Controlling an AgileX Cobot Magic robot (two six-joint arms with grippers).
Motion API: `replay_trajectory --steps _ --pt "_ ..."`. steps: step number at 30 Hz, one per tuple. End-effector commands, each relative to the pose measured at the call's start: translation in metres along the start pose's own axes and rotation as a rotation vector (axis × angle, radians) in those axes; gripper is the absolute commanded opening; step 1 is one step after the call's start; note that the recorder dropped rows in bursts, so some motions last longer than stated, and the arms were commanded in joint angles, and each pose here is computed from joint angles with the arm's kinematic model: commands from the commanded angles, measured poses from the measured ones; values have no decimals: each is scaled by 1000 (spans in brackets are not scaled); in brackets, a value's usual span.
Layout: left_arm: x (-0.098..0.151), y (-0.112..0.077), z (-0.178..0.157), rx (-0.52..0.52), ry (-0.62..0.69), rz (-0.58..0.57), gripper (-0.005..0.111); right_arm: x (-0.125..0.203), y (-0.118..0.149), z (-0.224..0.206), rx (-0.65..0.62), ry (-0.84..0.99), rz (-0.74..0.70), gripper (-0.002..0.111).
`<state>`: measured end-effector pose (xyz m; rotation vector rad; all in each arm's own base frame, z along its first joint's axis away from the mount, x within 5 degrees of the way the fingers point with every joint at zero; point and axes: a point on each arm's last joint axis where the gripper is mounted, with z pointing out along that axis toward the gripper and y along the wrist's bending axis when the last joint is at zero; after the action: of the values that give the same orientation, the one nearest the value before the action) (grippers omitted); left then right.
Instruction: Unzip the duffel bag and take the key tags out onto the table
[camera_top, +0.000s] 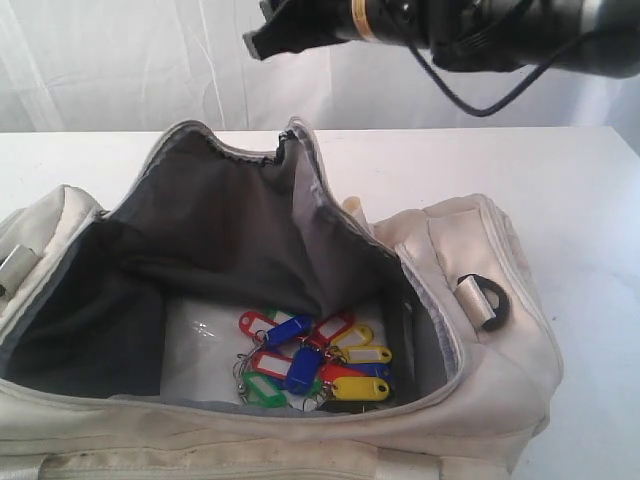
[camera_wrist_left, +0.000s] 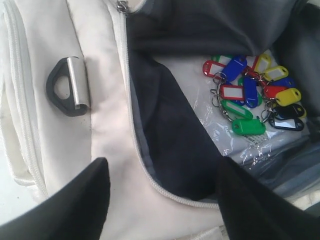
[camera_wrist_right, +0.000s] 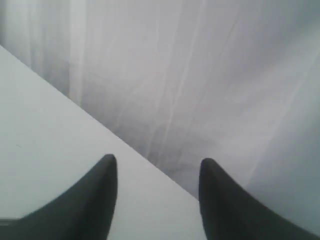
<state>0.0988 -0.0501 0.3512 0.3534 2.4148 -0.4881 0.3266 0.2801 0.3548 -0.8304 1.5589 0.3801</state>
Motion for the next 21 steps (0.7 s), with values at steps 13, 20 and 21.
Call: replay_trajectory --steps 13,20,21 --pt "2 -2 -5 5 -50 51 62 12 58 -53 -629 84 222 30" --pt "14 -10 -37 -14 -265 146 31 47 72 -60 -726 172 209 39" --pt "16 -10 -40 -16 -278 166 27 50 75 -63 -758 161 167 41"
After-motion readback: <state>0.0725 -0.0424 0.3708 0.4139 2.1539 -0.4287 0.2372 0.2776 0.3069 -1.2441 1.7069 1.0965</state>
